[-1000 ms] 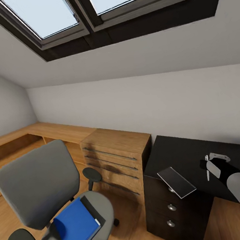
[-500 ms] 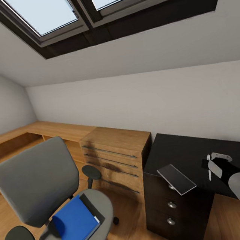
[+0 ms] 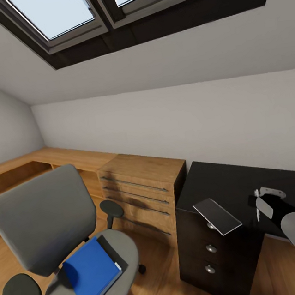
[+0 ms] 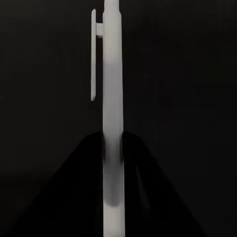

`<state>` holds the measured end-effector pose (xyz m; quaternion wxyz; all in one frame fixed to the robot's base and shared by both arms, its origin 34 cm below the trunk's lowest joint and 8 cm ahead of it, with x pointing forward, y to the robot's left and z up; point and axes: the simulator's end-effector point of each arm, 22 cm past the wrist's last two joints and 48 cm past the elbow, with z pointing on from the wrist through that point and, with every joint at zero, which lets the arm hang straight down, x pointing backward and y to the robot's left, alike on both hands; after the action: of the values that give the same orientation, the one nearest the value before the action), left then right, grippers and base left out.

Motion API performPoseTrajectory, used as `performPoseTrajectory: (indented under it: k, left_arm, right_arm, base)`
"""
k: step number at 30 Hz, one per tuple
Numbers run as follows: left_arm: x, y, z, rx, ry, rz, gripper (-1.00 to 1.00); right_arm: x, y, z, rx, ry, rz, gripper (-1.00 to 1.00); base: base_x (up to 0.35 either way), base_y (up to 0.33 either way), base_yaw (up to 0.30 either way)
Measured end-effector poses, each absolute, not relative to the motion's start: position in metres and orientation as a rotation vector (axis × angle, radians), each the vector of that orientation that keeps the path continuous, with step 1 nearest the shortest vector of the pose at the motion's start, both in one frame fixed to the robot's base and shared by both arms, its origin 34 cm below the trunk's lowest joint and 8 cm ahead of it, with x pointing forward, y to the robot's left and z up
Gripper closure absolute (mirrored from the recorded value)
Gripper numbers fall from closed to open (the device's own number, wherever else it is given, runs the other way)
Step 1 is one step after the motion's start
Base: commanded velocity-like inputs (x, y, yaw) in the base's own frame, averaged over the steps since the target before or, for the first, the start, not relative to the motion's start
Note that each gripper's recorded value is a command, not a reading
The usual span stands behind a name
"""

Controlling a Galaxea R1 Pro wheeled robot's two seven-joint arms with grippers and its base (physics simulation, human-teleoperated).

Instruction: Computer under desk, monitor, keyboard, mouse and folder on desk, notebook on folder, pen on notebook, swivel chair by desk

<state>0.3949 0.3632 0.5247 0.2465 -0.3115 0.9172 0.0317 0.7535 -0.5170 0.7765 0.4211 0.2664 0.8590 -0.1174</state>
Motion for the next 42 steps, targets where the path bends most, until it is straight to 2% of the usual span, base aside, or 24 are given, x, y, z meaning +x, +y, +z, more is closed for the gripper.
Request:
performPoseTrajectory:
  k: [34,35,42]
  left_arm:
    - [0.3940,0.3627,0.5136,-0.848,2.502,0.086,-1.00]
    - [0.3940,0.3627,0.5136,-0.848,2.502,0.086,-1.00]
    - [0.3940,0.3628,0.5136,-0.848,2.502,0.086,-1.00]
  right_arm:
    - [0.7530,-0.5171,0.7664,0.665,2.150,-0.295,1.00]
    - [0.7529,-0.5171,0.7663,0.665,2.150,-0.295,-1.00]
    - [0.7532,-0.5169,0.7666,0.666,2.150,-0.293,-1.00]
  base:
    - [0.000,0.000,0.000]
    - [0.000,0.000,0.000]
    - [0.000,0.000,0.000]
